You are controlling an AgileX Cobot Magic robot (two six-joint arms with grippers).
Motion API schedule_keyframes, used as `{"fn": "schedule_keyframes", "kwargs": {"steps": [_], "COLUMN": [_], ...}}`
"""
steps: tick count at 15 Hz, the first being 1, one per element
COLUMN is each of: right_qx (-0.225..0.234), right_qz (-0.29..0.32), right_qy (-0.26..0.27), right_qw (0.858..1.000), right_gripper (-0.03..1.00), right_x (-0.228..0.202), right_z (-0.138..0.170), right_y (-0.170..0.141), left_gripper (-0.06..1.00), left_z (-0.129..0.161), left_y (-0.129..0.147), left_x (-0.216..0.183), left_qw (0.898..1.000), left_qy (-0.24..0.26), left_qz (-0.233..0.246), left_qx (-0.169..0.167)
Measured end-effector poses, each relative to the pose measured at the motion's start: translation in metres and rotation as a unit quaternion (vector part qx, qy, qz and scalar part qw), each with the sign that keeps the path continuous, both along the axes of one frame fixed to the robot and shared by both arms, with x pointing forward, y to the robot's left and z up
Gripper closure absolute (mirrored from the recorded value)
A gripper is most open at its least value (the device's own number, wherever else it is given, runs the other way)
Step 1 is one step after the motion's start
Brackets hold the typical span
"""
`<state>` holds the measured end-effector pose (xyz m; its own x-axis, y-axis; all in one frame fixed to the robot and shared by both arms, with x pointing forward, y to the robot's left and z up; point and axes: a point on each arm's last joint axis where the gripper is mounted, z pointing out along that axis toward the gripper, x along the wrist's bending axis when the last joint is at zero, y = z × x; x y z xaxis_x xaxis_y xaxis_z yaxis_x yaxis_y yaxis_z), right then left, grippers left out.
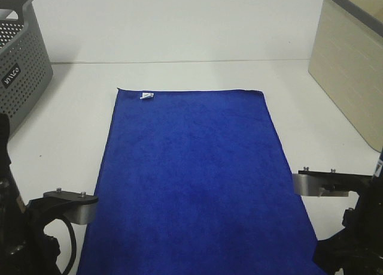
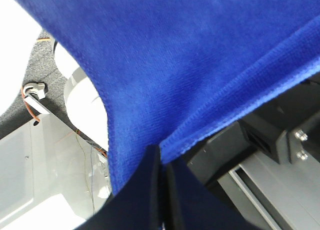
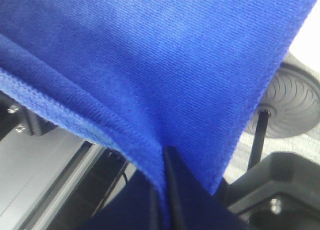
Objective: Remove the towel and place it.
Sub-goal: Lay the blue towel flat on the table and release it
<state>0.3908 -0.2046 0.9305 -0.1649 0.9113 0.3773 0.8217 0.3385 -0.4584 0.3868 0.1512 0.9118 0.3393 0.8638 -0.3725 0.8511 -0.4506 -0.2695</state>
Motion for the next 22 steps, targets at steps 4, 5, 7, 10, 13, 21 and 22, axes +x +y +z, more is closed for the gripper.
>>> {"fn": "schedule_keyframes", "kwargs": {"steps": [4, 5, 7, 10, 13, 21, 22], "right_qx": [-0.008, -0.008, -0.007, 0.001, 0.0, -0.001, -0.001], "right_qz": [0.004, 0.004, 0.007, 0.006, 0.004, 0.011, 0.012], "right_qy": [0.051, 0.06, 0.072, 0.088, 0.098, 0.104, 0.106], "right_qw": [0.999, 0.998, 0.997, 0.996, 0.995, 0.994, 0.994], "right_gripper": [0.95, 0.95, 0.95, 0.95, 0.95, 0.87, 0.84], "right_x": [0.007, 0.007, 0.008, 0.007, 0.007, 0.006, 0.006], "right_z": [-0.034, -0.04, -0.049, -0.061, -0.067, -0.067, -0.067], "right_y": [0.003, 0.004, 0.004, 0.006, 0.006, 0.005, 0.005], "left_gripper": [0.94, 0.94, 0.94, 0.94, 0.94, 0.81, 0.77], "left_z": [-0.024, -0.027, -0.031, -0.037, -0.037, -0.036, -0.036], "left_y": [-0.003, -0.003, -0.004, -0.004, -0.004, -0.003, -0.003], "left_x": [0.004, 0.004, 0.006, 0.006, 0.006, 0.003, 0.003], "left_qw": [1.0, 0.999, 0.999, 0.999, 0.999, 0.998, 0.998], "left_qy": [0.024, 0.029, 0.034, 0.044, 0.044, 0.057, 0.061], "left_qz": [-0.009, -0.011, -0.011, -0.016, -0.016, -0.022, -0.019], "left_qx": [0.011, 0.013, 0.017, 0.025, 0.025, 0.03, 0.029]}}
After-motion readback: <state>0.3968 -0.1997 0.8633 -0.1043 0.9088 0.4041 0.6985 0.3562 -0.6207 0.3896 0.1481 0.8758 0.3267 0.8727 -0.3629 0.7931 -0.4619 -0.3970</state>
